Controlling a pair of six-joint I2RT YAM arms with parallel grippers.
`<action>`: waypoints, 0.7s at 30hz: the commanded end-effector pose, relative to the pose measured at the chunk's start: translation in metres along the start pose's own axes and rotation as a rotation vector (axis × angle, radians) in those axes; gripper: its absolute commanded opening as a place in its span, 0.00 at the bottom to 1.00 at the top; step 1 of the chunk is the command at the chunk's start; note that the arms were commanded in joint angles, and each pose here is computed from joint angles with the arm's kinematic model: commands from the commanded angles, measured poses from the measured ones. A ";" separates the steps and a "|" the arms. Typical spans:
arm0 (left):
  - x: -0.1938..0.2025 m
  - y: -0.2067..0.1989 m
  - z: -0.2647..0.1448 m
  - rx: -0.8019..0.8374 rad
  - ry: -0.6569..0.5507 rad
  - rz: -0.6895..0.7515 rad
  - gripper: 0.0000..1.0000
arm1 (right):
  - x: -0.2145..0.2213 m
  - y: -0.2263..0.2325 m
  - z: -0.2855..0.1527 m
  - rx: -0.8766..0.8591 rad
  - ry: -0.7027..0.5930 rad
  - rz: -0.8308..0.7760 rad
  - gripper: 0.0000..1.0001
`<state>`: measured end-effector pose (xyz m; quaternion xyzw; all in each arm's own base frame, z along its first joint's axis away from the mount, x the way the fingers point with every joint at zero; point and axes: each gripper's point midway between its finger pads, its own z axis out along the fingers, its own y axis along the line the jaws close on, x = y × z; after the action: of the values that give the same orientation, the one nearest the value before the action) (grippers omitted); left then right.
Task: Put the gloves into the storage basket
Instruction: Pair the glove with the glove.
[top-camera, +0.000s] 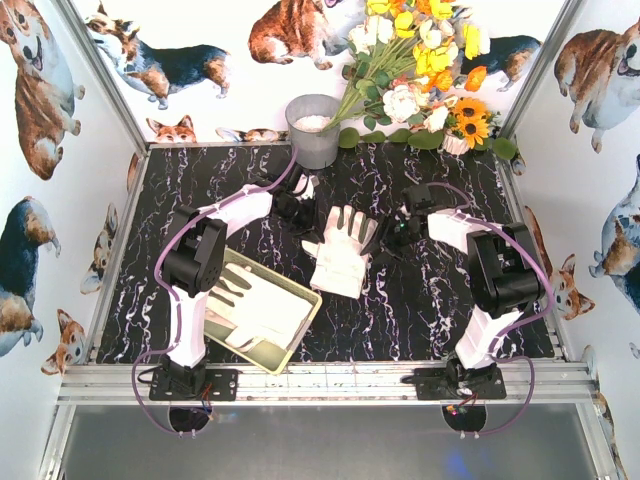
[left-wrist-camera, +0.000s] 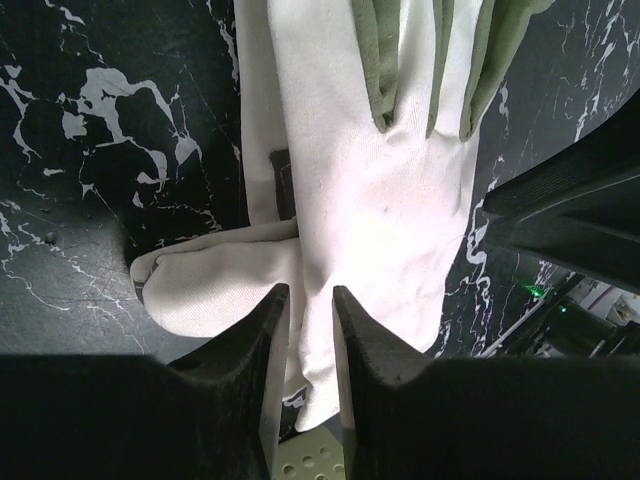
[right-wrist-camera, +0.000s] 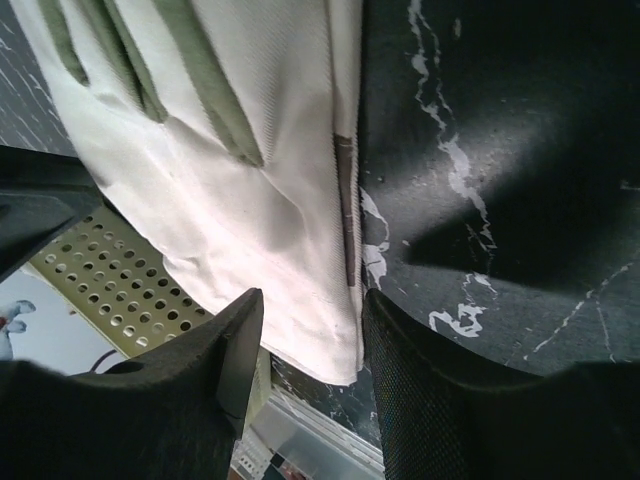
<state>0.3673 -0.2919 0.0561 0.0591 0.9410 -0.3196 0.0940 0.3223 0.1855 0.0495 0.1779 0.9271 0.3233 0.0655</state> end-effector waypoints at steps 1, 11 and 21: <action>0.001 0.002 0.009 0.016 0.005 0.019 0.18 | -0.009 0.001 0.002 -0.031 -0.030 0.010 0.47; 0.014 0.018 0.026 0.000 0.045 0.009 0.15 | -0.003 -0.012 0.017 -0.026 -0.003 0.053 0.47; 0.027 0.032 0.034 -0.026 0.076 0.003 0.11 | 0.005 -0.017 0.032 -0.049 0.033 0.087 0.46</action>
<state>0.3621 -0.2910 0.0257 0.0638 0.9424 -0.3190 0.0781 0.3205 0.1948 0.0307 0.2068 0.9080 0.3624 0.0374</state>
